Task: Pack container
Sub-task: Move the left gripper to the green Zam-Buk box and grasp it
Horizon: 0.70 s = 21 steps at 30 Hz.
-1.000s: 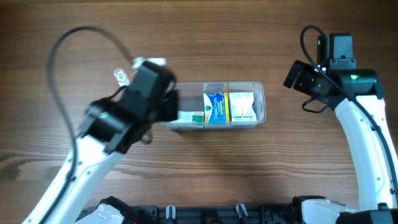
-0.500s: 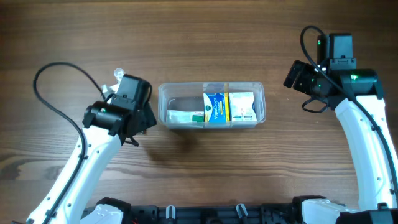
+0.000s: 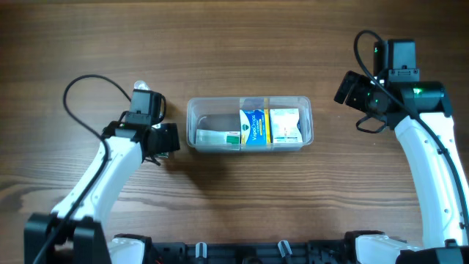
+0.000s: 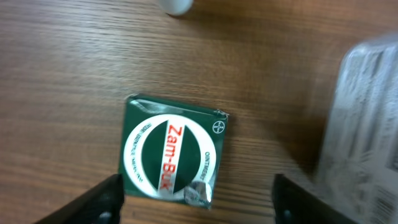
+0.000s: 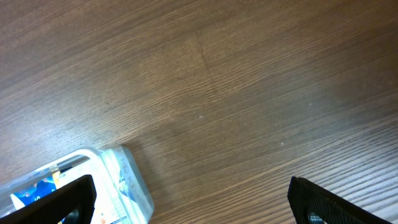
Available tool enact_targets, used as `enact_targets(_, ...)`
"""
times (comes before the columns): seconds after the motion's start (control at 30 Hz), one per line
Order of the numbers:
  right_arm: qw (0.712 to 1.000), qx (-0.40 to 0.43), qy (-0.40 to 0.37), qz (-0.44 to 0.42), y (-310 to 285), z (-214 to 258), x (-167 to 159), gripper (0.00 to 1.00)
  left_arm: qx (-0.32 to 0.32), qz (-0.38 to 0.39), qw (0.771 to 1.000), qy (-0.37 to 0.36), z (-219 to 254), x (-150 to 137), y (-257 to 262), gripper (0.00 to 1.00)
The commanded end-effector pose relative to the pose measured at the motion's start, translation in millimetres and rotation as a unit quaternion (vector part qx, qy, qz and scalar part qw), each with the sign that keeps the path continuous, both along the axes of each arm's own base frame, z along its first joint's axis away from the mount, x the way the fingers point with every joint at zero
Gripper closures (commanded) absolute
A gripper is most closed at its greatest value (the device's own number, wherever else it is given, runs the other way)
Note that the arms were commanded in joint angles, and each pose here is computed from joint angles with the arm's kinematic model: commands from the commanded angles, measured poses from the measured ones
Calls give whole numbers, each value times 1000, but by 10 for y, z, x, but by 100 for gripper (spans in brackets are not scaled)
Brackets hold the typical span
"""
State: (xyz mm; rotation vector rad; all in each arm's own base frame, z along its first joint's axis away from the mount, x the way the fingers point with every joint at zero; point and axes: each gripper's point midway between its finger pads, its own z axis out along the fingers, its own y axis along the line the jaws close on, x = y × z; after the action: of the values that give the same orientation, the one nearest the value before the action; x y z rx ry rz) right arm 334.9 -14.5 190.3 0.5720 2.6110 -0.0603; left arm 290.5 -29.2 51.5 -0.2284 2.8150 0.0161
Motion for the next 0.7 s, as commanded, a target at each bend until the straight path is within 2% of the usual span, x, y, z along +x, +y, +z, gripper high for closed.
enact_targets(0.0,1000,-4,-2,3,-18,16,28,0,16,-70,996,45,-286,-46,-9,25)
enact_targets(0.27,1000,-4,-2,3,-18,16,28,0,38,-65,995,67,-467,-45,65,25)
enact_targets(0.3,1000,-4,-2,3,-18,16,28,0,39,-64,995,66,-459,-42,70,23)
enact_targets(0.43,1000,-4,-2,3,-18,16,28,0,39,-65,995,69,-449,-65,55,27)
enact_targets(0.67,1000,-4,-2,3,-18,16,28,0,35,-80,995,44,-216,-104,-70,28)
